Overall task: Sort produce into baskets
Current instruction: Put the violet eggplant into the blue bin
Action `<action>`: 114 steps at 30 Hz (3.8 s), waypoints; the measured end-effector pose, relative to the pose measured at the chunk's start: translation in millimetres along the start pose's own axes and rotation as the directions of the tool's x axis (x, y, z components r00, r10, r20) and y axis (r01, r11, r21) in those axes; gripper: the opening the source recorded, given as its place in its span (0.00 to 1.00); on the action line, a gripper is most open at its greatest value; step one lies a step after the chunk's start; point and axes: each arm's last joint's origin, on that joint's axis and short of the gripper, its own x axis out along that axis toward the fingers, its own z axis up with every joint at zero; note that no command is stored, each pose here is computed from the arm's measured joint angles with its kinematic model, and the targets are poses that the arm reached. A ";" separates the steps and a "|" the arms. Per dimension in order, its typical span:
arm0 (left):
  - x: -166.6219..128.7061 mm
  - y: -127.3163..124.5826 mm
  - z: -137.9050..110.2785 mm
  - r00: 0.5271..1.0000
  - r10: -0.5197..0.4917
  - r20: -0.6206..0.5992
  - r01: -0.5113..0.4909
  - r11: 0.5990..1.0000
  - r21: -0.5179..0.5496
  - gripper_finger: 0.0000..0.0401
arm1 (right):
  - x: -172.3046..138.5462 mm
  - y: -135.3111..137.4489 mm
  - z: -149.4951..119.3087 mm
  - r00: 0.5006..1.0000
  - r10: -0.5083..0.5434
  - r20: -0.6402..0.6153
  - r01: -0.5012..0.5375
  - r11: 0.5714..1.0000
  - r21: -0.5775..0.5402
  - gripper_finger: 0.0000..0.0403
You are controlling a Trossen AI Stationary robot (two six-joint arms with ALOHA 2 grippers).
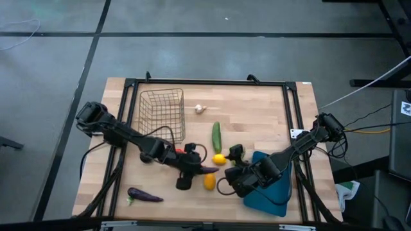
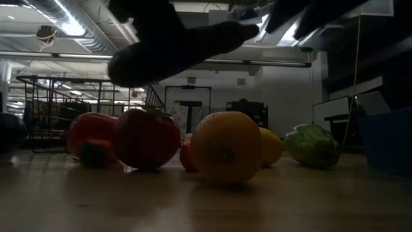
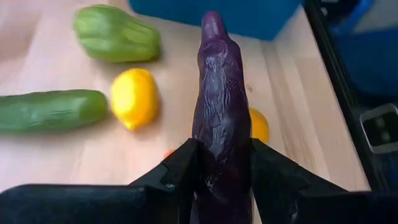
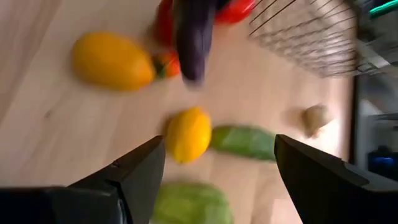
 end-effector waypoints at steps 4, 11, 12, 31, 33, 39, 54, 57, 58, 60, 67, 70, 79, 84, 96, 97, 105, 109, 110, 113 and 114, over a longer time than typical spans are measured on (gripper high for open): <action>1.5 13.2 5.8 1.000 0.027 0.013 -0.026 0.996 -0.087 0.31 | -0.3 -2.4 7.0 0.994 -0.092 0.064 0.093 0.996 -0.012 0.74; 3.0 26.5 18.6 0.994 0.038 0.104 -0.020 0.985 -0.173 0.31 | 7.0 -13.3 12.7 0.993 -0.066 0.094 0.072 0.996 -0.057 0.74; 2.9 27.1 21.0 0.992 0.035 0.125 -0.013 0.985 -0.173 0.31 | 9.4 -16.5 12.5 0.995 -0.052 0.088 0.057 0.997 -0.050 0.74; 2.0 27.8 27.2 0.983 0.019 0.182 0.011 0.987 -0.159 0.31 | 20.9 -32.2 13.0 0.996 0.028 0.081 -0.028 1.000 -0.005 0.47; 2.1 27.8 27.1 0.983 0.018 0.182 0.011 0.987 -0.159 0.31 | 20.9 -32.2 13.0 0.996 0.028 0.081 -0.028 1.000 -0.005 0.41; 2.0 26.7 26.8 0.984 0.011 0.179 0.013 0.992 -0.129 0.31 | 20.8 -31.8 13.0 0.996 0.036 0.082 -0.035 0.999 -0.011 0.25; 1.8 25.3 26.4 0.984 0.006 0.179 0.013 0.994 -0.104 0.58 | -6.3 -42.6 4.9 0.972 0.197 -0.128 -0.190 0.980 0.068 0.24; 1.8 25.3 26.4 0.984 0.006 0.178 0.013 0.995 -0.103 0.58 | -20.7 -42.4 0.9 0.940 0.273 -0.205 -0.251 0.960 0.127 0.24; 1.9 25.3 26.2 0.984 0.006 0.177 0.012 0.995 -0.103 0.58 | -25.5 -40.6 -1.3 0.927 0.293 -0.235 -0.267 0.954 0.136 0.24; 1.9 25.3 26.3 0.984 0.006 0.177 0.012 0.995 -0.103 0.57 | -33.2 -36.1 -5.7 0.904 0.316 -0.287 -0.281 0.947 0.157 0.24; 1.9 25.3 26.2 0.984 0.006 0.176 0.012 0.995 -0.102 0.58 | -51.9 -15.0 -17.4 0.862 0.327 -0.388 -0.262 0.942 0.211 0.24; 1.9 25.3 26.2 0.984 0.006 0.176 0.012 0.994 -0.106 0.58 | -59.9 -5.2 -20.2 0.857 0.326 -0.400 -0.245 0.939 0.240 0.24; 1.9 25.3 26.2 0.984 0.006 0.176 0.013 0.994 -0.107 0.58 | -92.2 31.6 -34.5 0.817 0.358 -0.451 -0.196 0.909 0.367 0.24; 1.9 25.2 26.2 0.984 0.006 0.176 0.013 0.994 -0.108 0.58 | -109.3 52.1 -41.0 0.823 0.370 -0.431 -0.185 0.892 0.412 0.24; 0.7 14.8 23.4 0.985 -0.018 0.173 0.024 0.999 -0.031 0.58 | -102.8 94.5 -48.3 0.841 0.450 -0.301 -0.281 0.838 0.468 0.24; 0.5 13.4 23.0 0.985 -0.022 0.172 0.024 1.000 -0.013 0.58 | -100.2 96.2 -49.1 0.842 0.451 -0.297 -0.283 0.836 0.470 0.24; -1.1 -1.1 15.1 0.990 -0.064 0.126 0.058 0.997 0.055 0.58 | -87.5 100.4 -56.7 0.843 0.434 -0.318 -0.260 0.846 0.465 0.24; -2.8 -13.6 2.3 0.989 -0.150 0.012 0.148 0.985 0.093 0.58 | -85.3 98.1 -55.1 0.842 0.436 -0.318 -0.258 0.842 0.473 0.26; -3.6 -17.2 -1.6 0.986 -0.166 -0.021 0.167 0.981 0.102 0.58 | -84.8 97.6 -54.8 0.840 0.439 -0.319 -0.257 0.840 0.478 0.28; -7.0 -29.4 -14.5 0.973 -0.197 -0.117 0.211 0.969 0.124 0.58 | -83.0 95.9 -53.8 0.840 0.439 -0.320 -0.253 0.837 0.485 0.37; -8.5 -33.5 -18.8 0.969 -0.199 -0.147 0.218 0.969 0.121 0.58 | -82.9 95.8 -53.8 0.840 0.438 -0.320 -0.252 0.837 0.485 0.40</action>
